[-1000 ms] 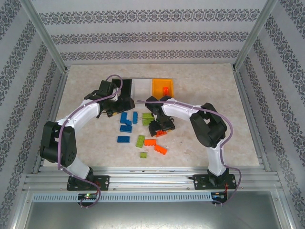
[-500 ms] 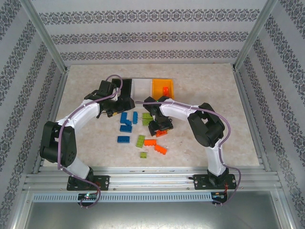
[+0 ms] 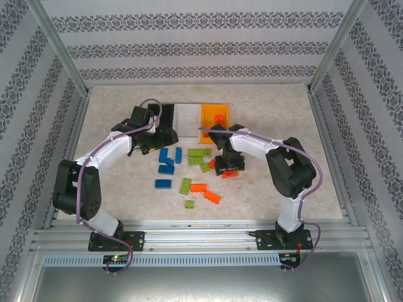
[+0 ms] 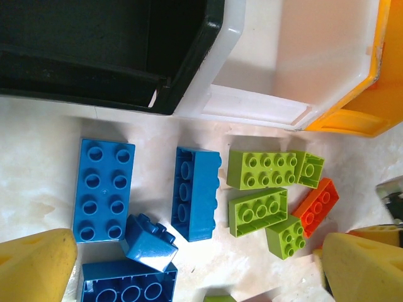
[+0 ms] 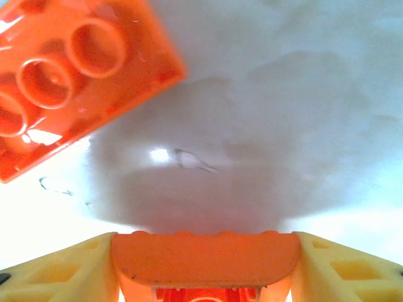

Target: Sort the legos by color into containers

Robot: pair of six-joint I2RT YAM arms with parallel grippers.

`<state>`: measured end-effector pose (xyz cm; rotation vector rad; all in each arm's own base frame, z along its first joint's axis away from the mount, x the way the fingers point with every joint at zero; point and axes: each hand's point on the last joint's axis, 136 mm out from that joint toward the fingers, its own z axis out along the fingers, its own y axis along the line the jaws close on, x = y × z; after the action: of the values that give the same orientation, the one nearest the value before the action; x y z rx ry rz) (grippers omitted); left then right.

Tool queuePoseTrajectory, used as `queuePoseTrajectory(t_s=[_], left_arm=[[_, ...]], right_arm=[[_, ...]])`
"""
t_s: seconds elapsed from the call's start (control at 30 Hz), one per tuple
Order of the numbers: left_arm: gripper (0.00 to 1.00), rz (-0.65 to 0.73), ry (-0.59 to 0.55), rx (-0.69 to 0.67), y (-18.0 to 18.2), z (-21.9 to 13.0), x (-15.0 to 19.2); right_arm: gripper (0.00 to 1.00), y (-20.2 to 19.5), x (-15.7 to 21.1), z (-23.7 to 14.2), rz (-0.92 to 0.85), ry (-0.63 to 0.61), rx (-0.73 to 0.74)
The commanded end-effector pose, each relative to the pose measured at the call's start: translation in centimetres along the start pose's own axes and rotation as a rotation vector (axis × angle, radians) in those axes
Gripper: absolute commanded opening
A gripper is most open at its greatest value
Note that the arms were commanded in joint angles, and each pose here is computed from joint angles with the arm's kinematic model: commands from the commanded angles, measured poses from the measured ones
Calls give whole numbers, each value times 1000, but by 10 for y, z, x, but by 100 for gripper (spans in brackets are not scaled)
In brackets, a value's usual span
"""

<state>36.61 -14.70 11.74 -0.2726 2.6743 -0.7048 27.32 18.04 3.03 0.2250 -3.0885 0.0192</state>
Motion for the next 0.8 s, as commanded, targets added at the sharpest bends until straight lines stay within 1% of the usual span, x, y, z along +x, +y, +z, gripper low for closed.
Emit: queuePoseTrajectory(t_s=[0.0, 0.23, 0.43, 0.57, 0.77], left_arm=[[100, -5, -5, 13, -6, 1, -2], [100, 10, -7, 23, -9, 1, -6], [100, 50, -13, 10, -10, -4, -10], [100, 77, -28, -4, -8, -10, -16], [100, 55, -56, -18, 8, -23, -22]], right_arm=[[62, -14, -3, -28, 70, -56, -17], [61, -18, -35, -79, 186, -162, -164], [61, -7, -80, -124, 238, -261, -285], [61, 4, -110, -140, 258, -287, -345], [61, 24, -146, -146, 280, -287, -423]])
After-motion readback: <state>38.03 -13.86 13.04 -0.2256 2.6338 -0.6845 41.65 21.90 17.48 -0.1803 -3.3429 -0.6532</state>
